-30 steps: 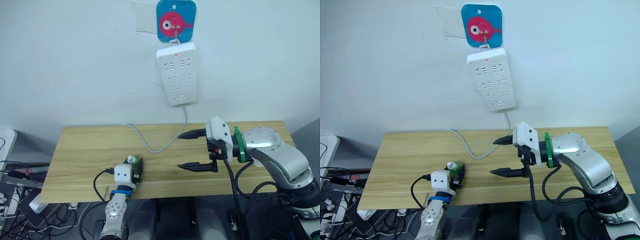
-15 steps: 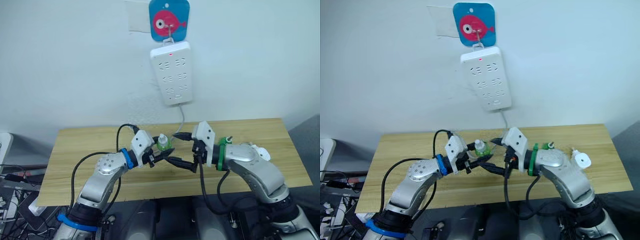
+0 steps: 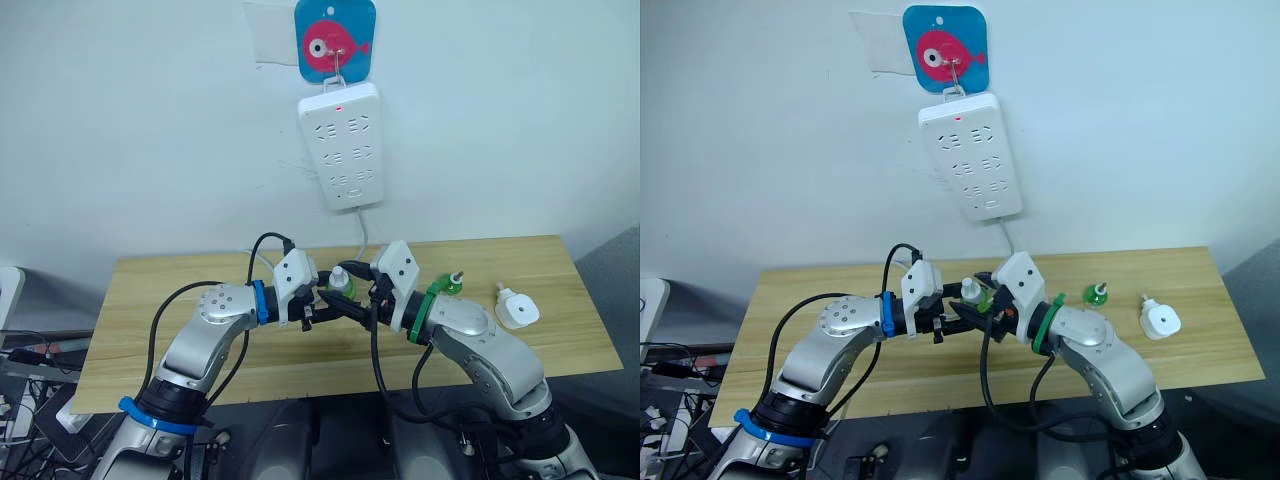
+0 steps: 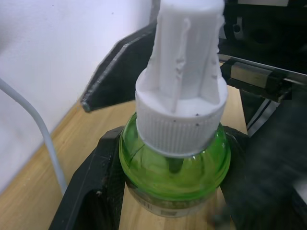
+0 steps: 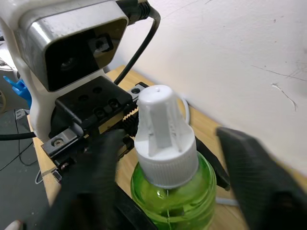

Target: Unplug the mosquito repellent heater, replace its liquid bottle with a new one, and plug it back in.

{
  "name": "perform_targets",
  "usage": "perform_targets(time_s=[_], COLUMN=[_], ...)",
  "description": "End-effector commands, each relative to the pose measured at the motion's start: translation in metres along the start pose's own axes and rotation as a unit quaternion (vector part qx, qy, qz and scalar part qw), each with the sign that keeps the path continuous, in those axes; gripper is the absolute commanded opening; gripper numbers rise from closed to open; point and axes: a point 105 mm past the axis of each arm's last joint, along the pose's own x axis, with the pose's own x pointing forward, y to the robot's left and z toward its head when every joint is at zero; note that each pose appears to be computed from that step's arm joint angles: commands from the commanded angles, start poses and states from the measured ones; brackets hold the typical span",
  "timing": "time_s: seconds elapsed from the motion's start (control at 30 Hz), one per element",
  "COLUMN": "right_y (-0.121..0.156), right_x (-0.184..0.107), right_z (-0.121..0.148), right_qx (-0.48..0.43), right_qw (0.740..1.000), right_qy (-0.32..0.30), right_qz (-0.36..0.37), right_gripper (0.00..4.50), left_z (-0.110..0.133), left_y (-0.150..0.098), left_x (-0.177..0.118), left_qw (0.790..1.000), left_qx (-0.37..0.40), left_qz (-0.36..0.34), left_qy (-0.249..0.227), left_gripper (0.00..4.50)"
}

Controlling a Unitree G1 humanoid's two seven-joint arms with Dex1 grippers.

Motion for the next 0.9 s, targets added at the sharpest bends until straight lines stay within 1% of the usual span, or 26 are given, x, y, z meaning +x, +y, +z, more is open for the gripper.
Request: perform_targets(time_s=[0.03, 0.07, 0.1, 0.2, 0.3, 0.33, 0.4, 0.47, 0.53, 0.63, 0.7, 0.77, 0.87, 0.9], right_y=[0.005, 0.005, 0.004, 0.003, 0.003, 0.006, 0.022, 0.032, 0.034, 0.035, 0.035, 0.036, 0.033, 0.029], right_x=[-0.005, -0.006, -0.006, -0.007, -0.005, -0.003, -0.003, -0.008, -0.013, -0.015, -0.013, -0.010, -0.010, -0.011], right_z=[0.016, 0.016, 0.016, 0.018, 0.026, 0.029, 0.035, 0.038, 0.036, 0.032, 0.033, 0.036, 0.038, 0.039], right_qx=[-0.016, -0.016, -0.016, -0.015, -0.001, -0.006, -0.035, -0.068, -0.098, -0.122, -0.131, -0.133, -0.122, -0.110], right_qw=[0.999, 0.999, 0.999, 0.999, 0.998, 0.997, 0.986, 0.963, 0.940, 0.916, 0.904, 0.898, 0.897, 0.905], right_qy=[-0.030, -0.030, -0.031, -0.034, -0.046, -0.048, -0.048, -0.046, -0.041, -0.037, -0.040, -0.045, -0.042, -0.039], right_qz=[0.003, 0.003, 0.004, 0.009, 0.032, 0.057, 0.157, 0.258, 0.323, 0.380, 0.405, 0.418, 0.422, 0.410], right_gripper=[1.72, 1.34, 1.12, 1.12, 1.12, 1.12, 1.12, 1.12, 1.12, 1.12, 1.12, 1.12, 1.12, 1.83], left_z=[0.006, 0.005, 0.004, 0.002, -0.001, -0.002, 0.002, 0.007, 0.012, 0.017, 0.018, 0.019, 0.019, 0.019], left_y=[-0.005, -0.005, -0.006, -0.007, -0.013, -0.015, -0.023, -0.030, -0.034, -0.035, -0.035, -0.035, -0.033, -0.032], left_x=[-0.002, -0.003, -0.004, -0.006, -0.008, -0.008, -0.009, -0.011, -0.013, -0.011, -0.009, -0.006, -0.002, -0.002], left_qw=[1.000, 1.000, 1.000, 1.000, 0.999, 0.998, 0.993, 0.984, 0.974, 0.963, 0.957, 0.954, 0.955, 0.957], left_qx=[0.005, 0.005, 0.004, 0.006, 0.018, 0.026, 0.047, 0.070, 0.090, 0.109, 0.123, 0.126, 0.127, 0.125], left_qz=[-0.011, -0.009, -0.008, -0.009, -0.038, -0.053, -0.107, -0.162, -0.205, -0.240, -0.257, -0.265, -0.261, -0.255], left_qy=[-0.011, -0.010, -0.009, -0.006, -0.001, -0.002, -0.010, -0.022, -0.035, -0.046, -0.050, -0.055, -0.059, -0.058], left_gripper=[2.27, 2.27, 2.27, 2.27, 2.27, 2.27, 2.27, 2.27, 2.27, 2.27, 2.27, 2.27, 2.27, 2.27])
